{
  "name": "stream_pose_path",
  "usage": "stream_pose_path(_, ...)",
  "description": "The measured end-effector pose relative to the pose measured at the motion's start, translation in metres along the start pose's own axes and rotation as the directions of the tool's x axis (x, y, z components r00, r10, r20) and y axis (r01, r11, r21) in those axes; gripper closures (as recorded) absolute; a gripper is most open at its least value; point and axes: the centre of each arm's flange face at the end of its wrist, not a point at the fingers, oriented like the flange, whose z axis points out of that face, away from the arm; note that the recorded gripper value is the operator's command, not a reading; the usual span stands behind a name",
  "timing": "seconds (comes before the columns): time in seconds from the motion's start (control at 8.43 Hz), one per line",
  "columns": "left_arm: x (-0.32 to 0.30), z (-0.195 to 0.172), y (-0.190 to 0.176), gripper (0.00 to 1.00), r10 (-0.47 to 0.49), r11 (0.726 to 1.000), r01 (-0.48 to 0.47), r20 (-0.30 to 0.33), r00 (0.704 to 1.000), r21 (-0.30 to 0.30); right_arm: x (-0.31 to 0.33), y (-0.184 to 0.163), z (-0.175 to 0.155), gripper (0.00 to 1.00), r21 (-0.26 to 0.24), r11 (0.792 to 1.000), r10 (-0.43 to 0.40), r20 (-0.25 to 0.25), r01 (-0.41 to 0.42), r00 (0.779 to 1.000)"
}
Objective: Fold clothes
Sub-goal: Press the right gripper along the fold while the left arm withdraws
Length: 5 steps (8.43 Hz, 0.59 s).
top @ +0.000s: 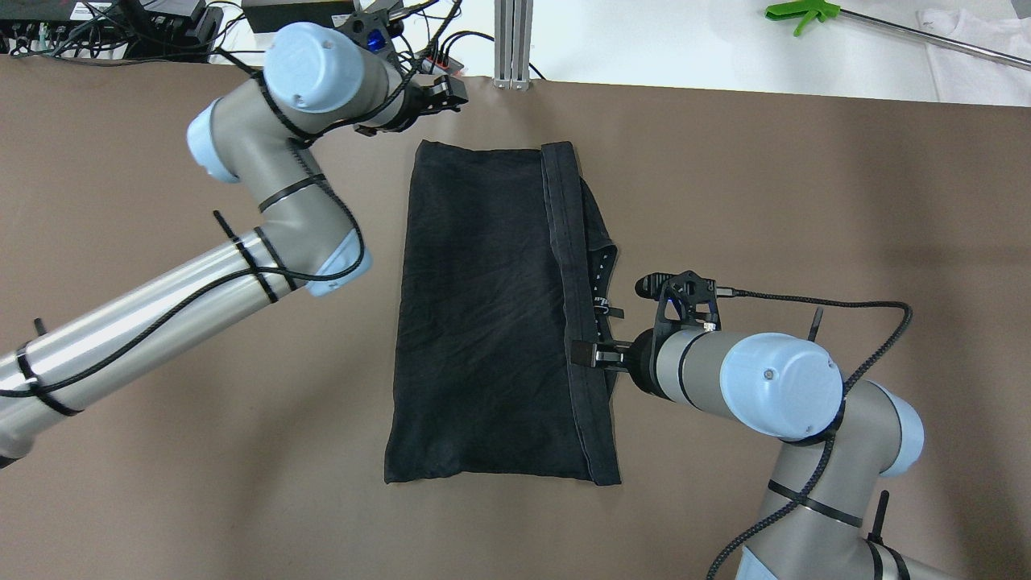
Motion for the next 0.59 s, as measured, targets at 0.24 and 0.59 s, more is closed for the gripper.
stream_pose_path(0.24,-0.074,-0.035,0.010,0.00,0.081,0.996,-0.081,-0.025,0.996,-0.038,-0.012,-0.022,0.012,0.06,0.061,0.994,-0.083,-0.044,0.085,0.996)
stream_pose_path(0.59,-0.126,-0.075,0.019,0.00,0.108,0.993,-0.109,-0.041,0.993,-0.036,-0.036,-0.071,0.063,0.06,0.140,0.980,-0.122,-0.138,0.141,0.983)
